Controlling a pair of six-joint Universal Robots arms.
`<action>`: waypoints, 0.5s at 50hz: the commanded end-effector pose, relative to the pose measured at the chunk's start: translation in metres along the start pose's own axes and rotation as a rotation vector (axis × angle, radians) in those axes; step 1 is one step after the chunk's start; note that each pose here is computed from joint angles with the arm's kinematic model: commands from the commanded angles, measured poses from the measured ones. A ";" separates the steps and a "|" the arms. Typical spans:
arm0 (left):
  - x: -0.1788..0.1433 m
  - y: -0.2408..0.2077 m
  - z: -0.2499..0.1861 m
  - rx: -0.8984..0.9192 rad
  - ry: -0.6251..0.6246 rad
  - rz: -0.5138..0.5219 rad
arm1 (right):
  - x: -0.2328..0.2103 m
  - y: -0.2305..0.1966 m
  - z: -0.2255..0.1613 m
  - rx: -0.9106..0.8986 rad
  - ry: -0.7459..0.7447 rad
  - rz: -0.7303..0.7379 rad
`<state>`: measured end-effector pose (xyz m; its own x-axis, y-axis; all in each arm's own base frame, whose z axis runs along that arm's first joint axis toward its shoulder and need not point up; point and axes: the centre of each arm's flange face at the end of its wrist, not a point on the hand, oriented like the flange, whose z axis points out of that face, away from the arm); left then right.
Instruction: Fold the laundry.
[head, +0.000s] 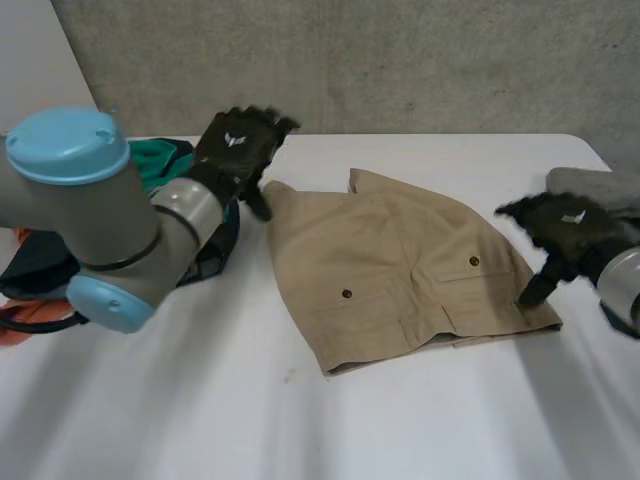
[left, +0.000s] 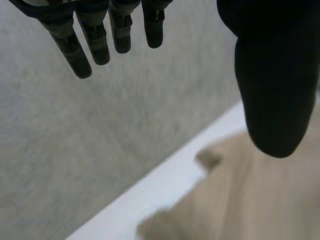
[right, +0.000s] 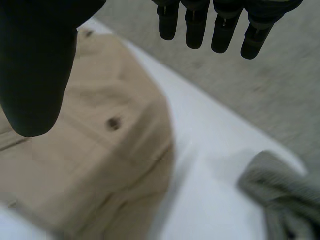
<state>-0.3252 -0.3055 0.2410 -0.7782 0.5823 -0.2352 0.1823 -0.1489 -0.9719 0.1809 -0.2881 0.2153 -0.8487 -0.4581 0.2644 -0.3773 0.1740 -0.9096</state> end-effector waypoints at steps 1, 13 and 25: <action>-0.021 0.074 0.008 -0.191 0.085 0.168 | -0.033 0.035 0.008 -0.096 -0.102 -0.065; -0.007 0.117 0.040 -0.171 0.172 0.183 | -0.052 0.062 0.020 -0.034 -0.103 -0.131; 0.008 0.137 0.058 -0.134 0.198 0.199 | -0.103 0.060 0.007 0.046 -0.223 -0.180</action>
<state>-0.3336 -0.3674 0.1163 -0.6014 0.6895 -0.4036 0.4110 -0.1662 -0.8964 0.2368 -0.2433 0.1321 -0.6893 -0.6374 0.3445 -0.4957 0.0682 -0.8658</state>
